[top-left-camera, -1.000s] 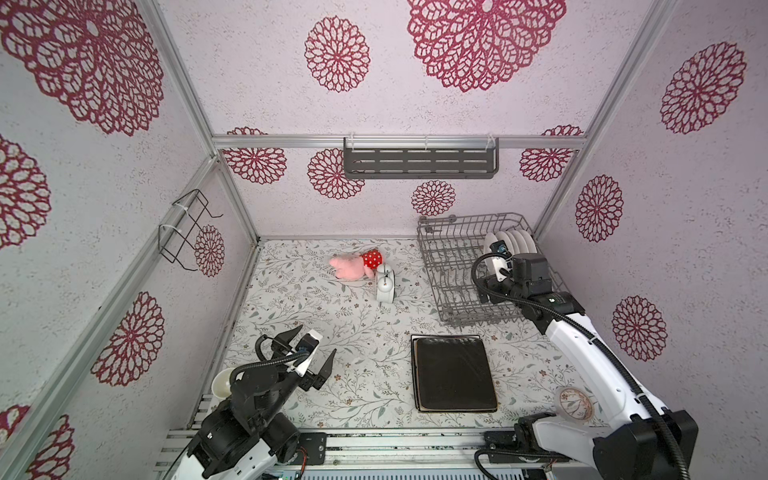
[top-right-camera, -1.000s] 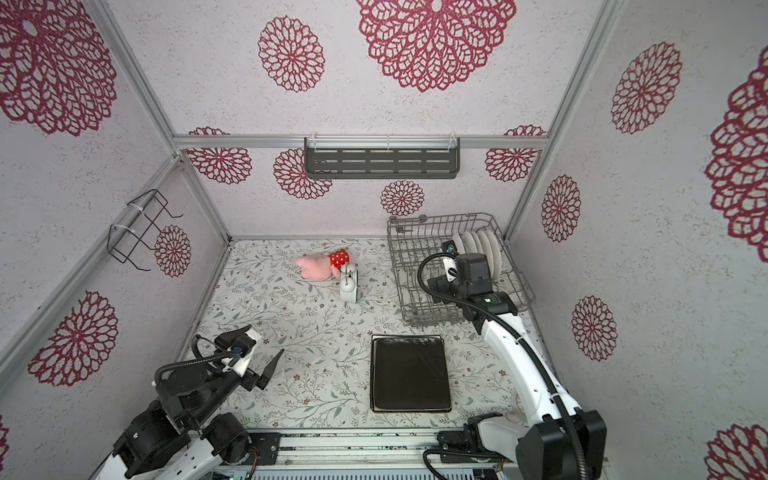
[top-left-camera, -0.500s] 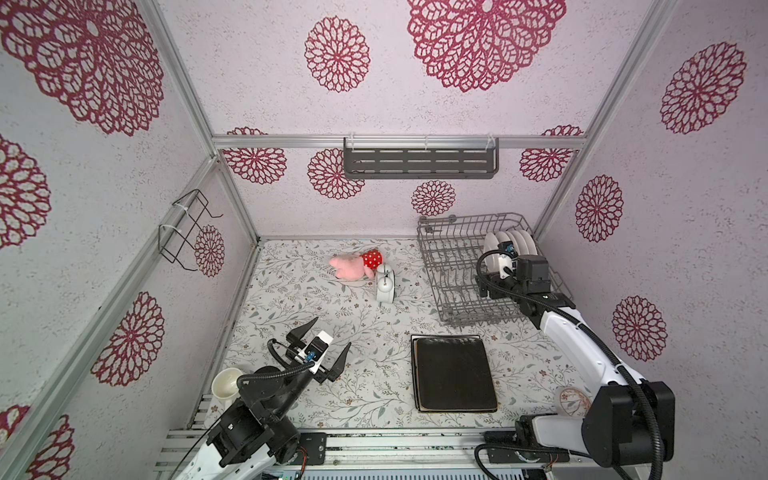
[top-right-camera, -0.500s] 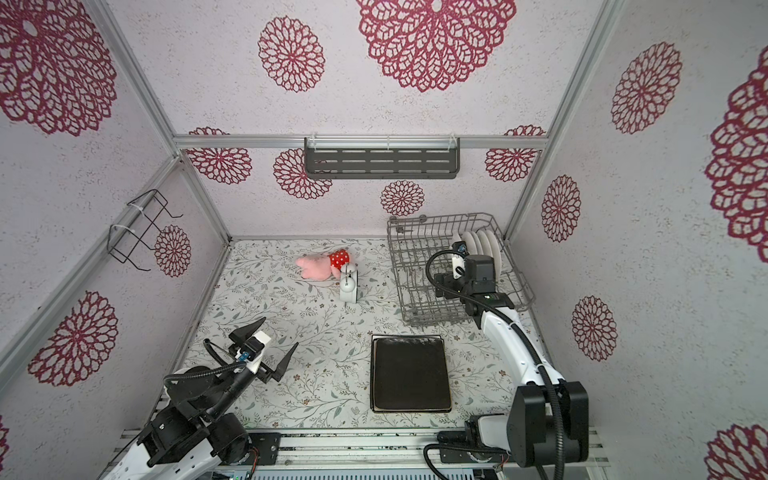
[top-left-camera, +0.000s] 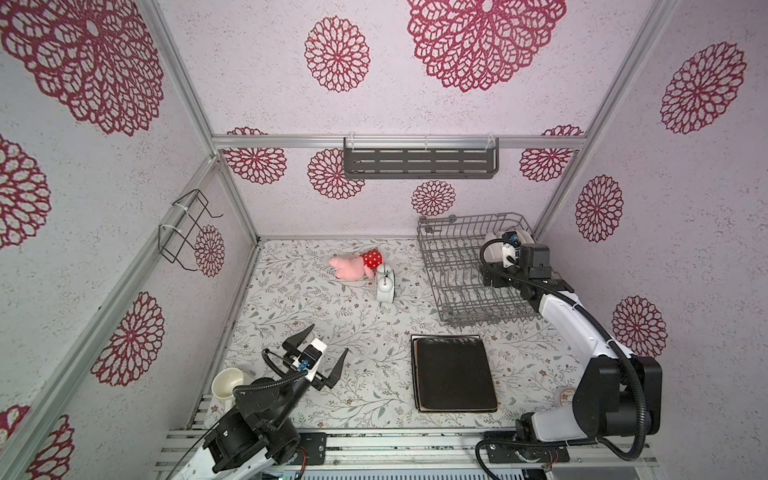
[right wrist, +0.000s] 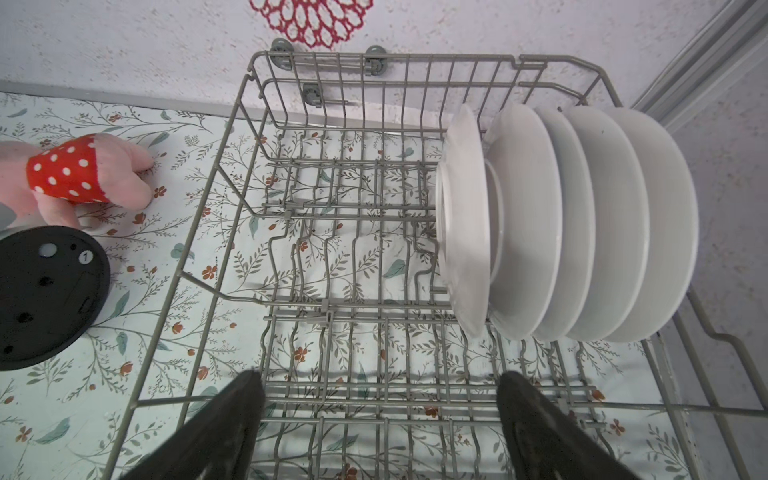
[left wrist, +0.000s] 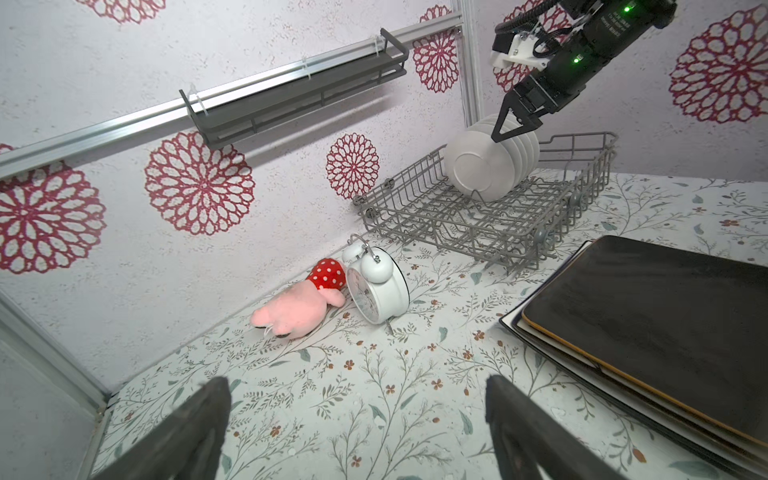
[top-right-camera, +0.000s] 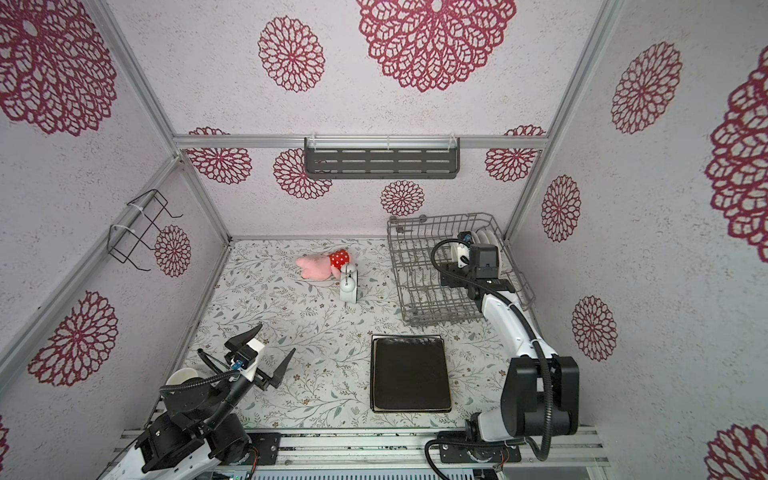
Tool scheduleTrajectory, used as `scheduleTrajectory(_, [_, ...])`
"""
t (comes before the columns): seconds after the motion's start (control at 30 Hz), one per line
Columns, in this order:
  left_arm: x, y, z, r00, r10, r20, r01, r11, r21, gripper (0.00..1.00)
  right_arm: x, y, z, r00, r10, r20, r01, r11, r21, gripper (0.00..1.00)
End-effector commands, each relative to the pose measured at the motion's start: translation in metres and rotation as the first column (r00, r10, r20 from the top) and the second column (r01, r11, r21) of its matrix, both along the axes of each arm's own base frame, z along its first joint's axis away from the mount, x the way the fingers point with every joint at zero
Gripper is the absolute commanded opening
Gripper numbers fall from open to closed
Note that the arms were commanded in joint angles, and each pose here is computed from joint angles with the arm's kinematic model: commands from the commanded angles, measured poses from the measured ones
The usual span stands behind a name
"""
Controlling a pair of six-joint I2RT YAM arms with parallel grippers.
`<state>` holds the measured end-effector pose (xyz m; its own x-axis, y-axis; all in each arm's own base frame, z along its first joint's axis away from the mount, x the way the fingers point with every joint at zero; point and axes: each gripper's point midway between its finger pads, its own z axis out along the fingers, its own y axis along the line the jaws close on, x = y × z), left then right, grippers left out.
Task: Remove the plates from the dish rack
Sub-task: 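Move the right gripper to the white plates in the rack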
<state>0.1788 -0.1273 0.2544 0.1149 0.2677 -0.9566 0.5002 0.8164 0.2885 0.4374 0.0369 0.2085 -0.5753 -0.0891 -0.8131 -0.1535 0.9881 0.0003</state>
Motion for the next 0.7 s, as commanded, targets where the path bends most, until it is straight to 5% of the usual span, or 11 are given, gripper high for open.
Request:
scheduleTrajectory(0.0, [-0.005, -0.005, 0.003, 1.000, -0.024, -0.005, 0.024, 0.999, -0.029, 0.97, 0.009, -0.005, 0.009, 1.000, -0.004, 0.025, 0.003, 1.000, 0.022, 0.91])
scheduleTrajectory(0.67, [-0.007, -0.020, -0.009, 0.997, -0.071, -0.036, 0.071, 0.997, 0.024, 0.97, 0.041, -0.033, -0.015, 0.999, 0.031, -0.036, -0.027, 0.995, 0.099, 0.75])
